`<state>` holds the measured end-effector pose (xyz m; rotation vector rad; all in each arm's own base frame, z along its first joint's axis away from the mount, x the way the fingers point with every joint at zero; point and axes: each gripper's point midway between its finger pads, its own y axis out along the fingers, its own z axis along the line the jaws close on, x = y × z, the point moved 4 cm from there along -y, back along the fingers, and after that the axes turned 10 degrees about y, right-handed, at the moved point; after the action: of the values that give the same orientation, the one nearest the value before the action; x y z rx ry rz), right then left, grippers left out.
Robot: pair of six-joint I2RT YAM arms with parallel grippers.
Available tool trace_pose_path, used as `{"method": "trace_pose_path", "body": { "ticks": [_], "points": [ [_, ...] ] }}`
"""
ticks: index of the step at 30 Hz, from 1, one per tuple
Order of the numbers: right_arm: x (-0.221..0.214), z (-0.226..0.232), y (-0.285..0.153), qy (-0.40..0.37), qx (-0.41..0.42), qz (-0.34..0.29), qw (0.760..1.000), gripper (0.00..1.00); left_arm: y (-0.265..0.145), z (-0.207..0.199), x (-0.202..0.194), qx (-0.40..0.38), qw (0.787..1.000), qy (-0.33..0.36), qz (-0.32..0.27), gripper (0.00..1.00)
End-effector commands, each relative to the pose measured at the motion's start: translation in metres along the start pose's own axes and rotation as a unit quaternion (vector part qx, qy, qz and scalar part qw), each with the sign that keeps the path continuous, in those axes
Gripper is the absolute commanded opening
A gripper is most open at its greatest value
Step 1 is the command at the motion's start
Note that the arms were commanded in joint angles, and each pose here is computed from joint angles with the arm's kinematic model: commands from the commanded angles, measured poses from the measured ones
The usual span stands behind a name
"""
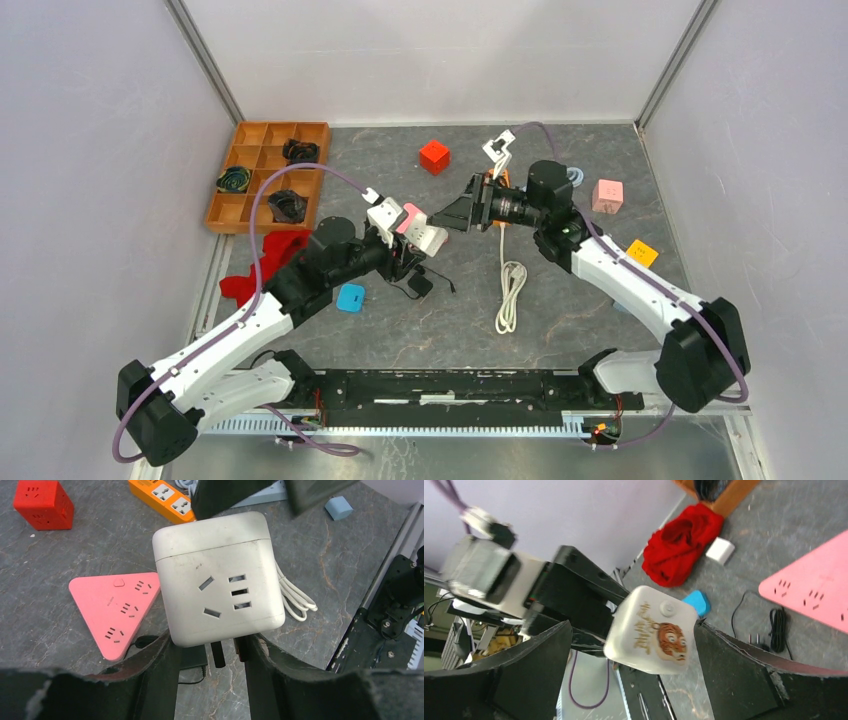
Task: Insert the plug
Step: Pick up the plug from the center of the board.
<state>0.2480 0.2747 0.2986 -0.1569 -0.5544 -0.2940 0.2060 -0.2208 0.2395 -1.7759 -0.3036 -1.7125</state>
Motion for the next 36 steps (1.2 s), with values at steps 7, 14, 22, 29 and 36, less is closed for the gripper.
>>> {"method": "trace_pose_path", "body": {
  "ticks": [7, 14, 22, 29, 36],
  "points": [
    [-0.021, -0.018, 0.009, 0.04, -0.005, 0.072, 0.997, 0.98, -0.001, -0.003, 0.015, -0.028, 0.998, 0.052, -0.031, 0.29],
    [-0.037, -0.018, 0.008, 0.064, 0.021, 0.091, 0.994, 0.81, 0.001, -0.001, 0.013, -0.023, 0.998, 0.056, -0.028, 0.29],
    [-0.046, -0.019, 0.003, 0.079, 0.041, 0.082, 0.993, 0.44, 0.0, 0.005, 0.008, 0.0, 0.998, 0.055, -0.022, 0.42],
    [-0.03, -0.037, 0.005, 0.04, -0.026, 0.018, 0.999, 0.38, -0.001, 0.018, 0.005, 0.057, 0.998, 0.008, 0.01, 0.91],
    [-0.011, -0.069, -0.003, 0.006, -0.127, -0.072, 0.989, 0.36, 0.007, 0.027, 0.01, 0.08, 0.995, -0.046, 0.024, 1.0]
  ]
}}
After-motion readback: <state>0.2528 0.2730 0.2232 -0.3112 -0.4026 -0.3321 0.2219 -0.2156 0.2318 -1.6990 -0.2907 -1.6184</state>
